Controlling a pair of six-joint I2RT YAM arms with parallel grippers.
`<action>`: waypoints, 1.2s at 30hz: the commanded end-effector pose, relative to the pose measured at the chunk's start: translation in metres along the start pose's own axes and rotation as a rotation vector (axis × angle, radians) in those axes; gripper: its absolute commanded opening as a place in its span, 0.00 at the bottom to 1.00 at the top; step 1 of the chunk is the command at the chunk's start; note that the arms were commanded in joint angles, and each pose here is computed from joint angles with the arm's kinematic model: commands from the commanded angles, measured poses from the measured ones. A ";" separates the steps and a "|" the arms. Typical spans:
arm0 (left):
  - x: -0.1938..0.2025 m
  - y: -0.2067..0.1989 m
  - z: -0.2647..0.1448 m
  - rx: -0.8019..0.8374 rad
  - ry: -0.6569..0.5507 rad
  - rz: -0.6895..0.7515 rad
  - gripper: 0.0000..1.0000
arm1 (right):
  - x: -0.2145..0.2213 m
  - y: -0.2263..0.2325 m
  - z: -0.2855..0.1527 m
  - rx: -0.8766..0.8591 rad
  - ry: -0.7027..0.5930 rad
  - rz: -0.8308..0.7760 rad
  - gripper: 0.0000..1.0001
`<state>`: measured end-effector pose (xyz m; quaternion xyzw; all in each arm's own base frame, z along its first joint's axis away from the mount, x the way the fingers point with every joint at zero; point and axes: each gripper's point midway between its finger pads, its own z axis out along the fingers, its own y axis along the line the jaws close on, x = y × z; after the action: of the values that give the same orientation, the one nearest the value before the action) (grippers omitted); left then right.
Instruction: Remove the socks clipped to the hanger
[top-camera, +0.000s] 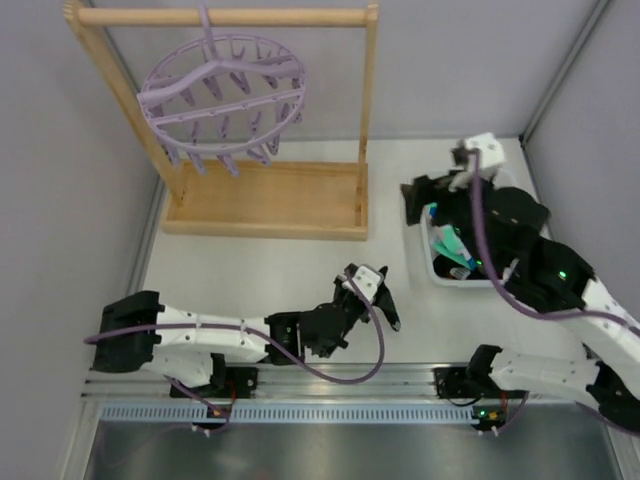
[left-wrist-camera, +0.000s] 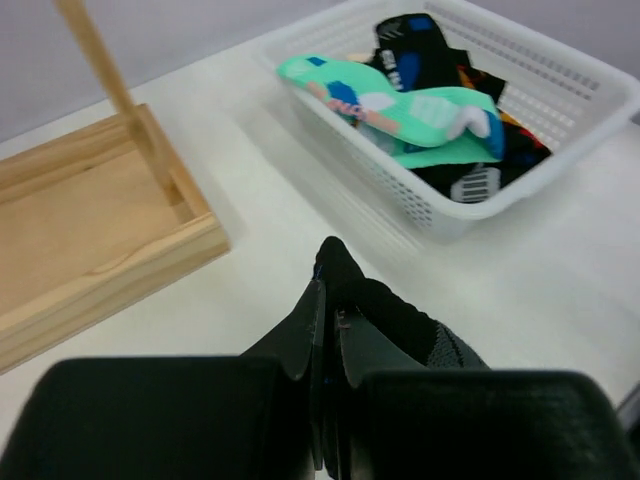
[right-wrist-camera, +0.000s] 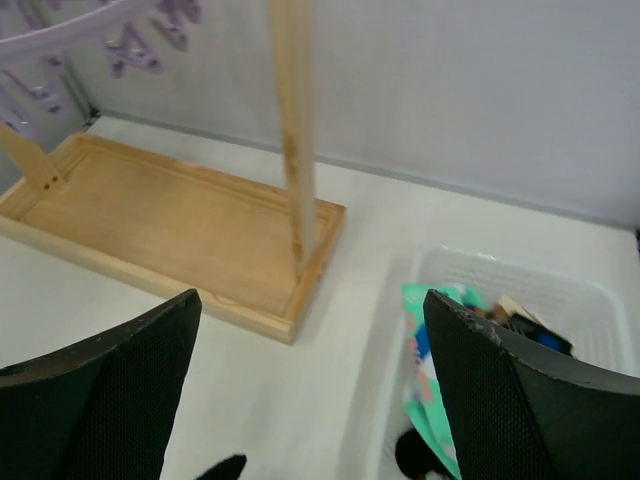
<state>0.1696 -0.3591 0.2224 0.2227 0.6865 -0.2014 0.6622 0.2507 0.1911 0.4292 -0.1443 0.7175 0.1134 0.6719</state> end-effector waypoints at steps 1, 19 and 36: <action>-0.041 -0.046 0.009 0.178 0.004 -0.046 0.00 | 0.039 -0.061 -0.041 0.185 0.071 0.045 0.89; -0.081 -0.067 0.225 0.182 0.020 0.151 0.00 | 0.045 -0.141 -0.133 0.354 -0.028 0.165 0.89; 0.057 -0.119 0.314 0.364 0.167 0.058 0.00 | 0.073 -0.119 -0.123 0.252 0.013 0.169 0.88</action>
<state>0.3717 -0.6174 0.1602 0.3712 0.6820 -0.2410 0.5823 0.1754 0.0155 0.3738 0.0191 0.7357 0.0429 0.6756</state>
